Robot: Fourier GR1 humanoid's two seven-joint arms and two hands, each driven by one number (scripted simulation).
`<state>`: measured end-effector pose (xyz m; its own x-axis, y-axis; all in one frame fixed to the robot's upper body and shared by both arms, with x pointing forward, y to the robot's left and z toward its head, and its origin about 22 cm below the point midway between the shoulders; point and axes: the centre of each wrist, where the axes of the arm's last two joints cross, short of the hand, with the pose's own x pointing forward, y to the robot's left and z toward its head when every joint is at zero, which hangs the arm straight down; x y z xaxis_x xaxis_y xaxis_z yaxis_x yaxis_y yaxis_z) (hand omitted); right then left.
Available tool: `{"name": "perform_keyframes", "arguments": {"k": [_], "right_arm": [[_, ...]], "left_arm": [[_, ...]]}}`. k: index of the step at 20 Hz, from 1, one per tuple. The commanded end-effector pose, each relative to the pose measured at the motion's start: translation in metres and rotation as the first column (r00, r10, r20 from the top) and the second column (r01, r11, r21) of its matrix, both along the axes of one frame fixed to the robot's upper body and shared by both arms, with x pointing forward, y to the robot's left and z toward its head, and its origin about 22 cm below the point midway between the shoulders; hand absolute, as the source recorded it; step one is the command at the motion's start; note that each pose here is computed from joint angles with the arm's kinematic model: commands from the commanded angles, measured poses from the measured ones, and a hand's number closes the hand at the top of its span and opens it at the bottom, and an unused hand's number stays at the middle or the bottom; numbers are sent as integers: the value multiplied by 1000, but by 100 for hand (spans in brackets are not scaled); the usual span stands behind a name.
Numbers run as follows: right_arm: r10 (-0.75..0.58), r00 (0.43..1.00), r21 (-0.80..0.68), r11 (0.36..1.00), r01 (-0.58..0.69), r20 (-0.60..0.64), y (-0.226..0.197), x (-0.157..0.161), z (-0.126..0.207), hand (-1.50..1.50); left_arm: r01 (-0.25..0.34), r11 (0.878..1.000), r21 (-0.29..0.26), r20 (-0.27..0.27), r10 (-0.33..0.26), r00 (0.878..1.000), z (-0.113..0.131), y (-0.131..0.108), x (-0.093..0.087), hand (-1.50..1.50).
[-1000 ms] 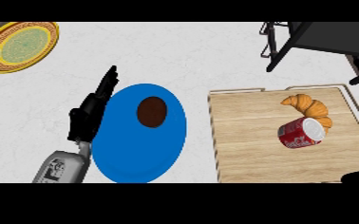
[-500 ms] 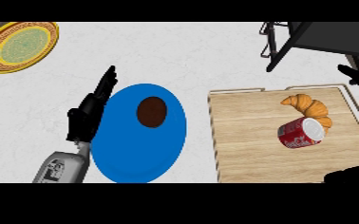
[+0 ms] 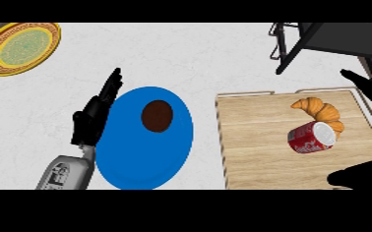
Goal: Pick the can from the tray and place it in the tiered shelf
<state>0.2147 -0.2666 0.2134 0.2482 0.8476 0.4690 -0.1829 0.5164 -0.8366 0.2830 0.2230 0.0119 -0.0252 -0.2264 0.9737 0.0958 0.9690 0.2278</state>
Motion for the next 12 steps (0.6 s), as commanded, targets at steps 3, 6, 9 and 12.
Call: {"name": "perform_keyframes", "arguments": {"k": [3, 6, 9, 12], "right_arm": [[-57, 996, -72, 996, 52, -67, 15, 13, -6, -150], [-57, 994, -84, 995, 49, -96, 2, -8, -12, -150], [-67, 994, -84, 995, 60, -88, 0, -1, -29, -150], [-67, 994, -106, 993, 58, -85, 2, 9, -32, -150]], "left_arm": [[-8, 1000, -4, -6, 8, 1000, -8, -6, 9, 0], [3, 1000, 6, 19, -3, 1000, 10, -2, -1, 0], [5, 1000, 4, 2, -5, 1000, 0, 1, 2, 0], [5, 1000, 0, 6, -5, 1000, 7, -16, -5, 0]]}}
